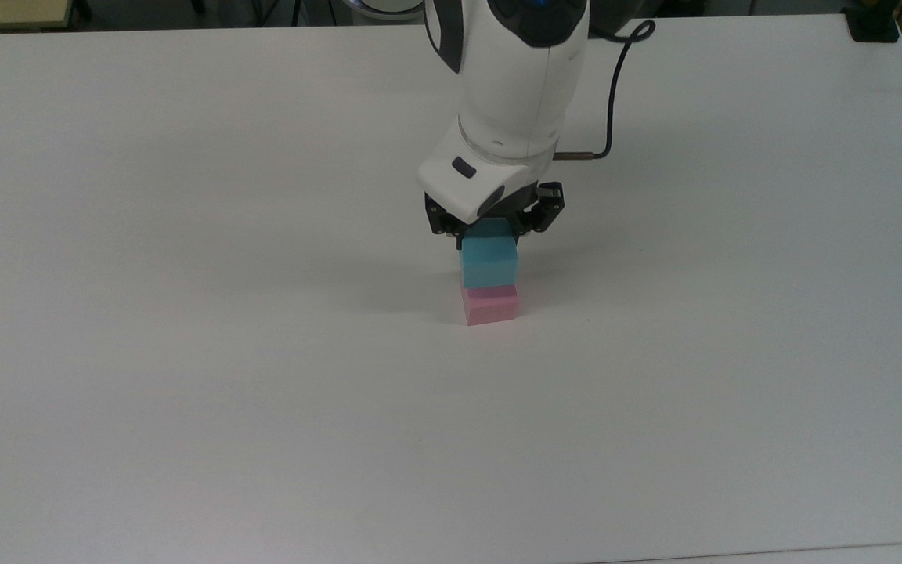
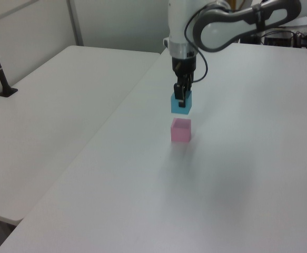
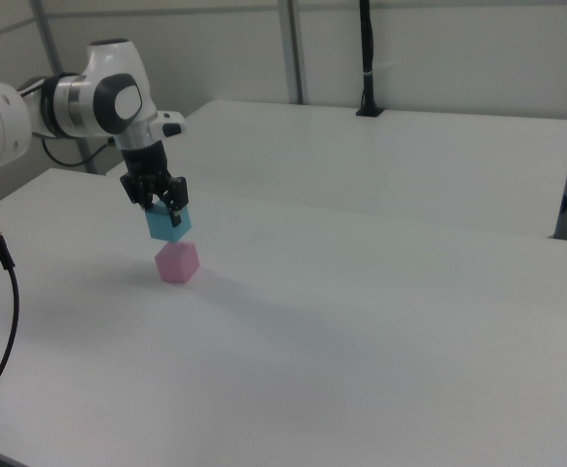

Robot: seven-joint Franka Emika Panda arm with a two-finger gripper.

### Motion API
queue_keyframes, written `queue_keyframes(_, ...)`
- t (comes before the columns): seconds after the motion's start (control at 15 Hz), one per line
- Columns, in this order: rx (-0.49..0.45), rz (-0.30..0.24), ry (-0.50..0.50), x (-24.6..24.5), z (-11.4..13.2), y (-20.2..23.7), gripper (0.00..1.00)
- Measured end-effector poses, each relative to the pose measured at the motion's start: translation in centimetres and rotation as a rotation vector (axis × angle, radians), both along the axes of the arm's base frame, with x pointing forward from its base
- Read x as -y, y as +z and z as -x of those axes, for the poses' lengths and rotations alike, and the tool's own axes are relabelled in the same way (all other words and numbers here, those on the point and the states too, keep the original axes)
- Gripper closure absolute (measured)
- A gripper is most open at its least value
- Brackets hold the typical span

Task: Put blue cube on pink cube
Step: 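Lower the light-blue cube onto the pink cube's top face, then open the gripper to release the light-blue cube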

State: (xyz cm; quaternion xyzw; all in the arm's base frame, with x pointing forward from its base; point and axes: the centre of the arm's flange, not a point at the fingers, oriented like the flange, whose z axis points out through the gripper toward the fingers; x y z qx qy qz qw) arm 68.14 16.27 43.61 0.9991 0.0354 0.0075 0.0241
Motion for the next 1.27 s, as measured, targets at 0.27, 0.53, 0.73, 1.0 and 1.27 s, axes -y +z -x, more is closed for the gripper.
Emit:
queue_keyframes(0.27,-0.006,0.003,0.016,-0.8,-0.1,-1.7,0.41)
queue_keyframes(0.53,-0.009,0.009,0.043,-0.8,-0.2,-2.2,0.41)
queue_keyframes(0.73,0.006,0.015,0.050,-0.8,-0.3,-2.6,0.41)
queue_keyframes(1.0,0.004,0.019,0.053,-0.7,-0.2,-3.6,0.41)
queue_keyframes(1.27,-0.004,0.026,0.056,-0.7,0.0,-4.1,0.37)
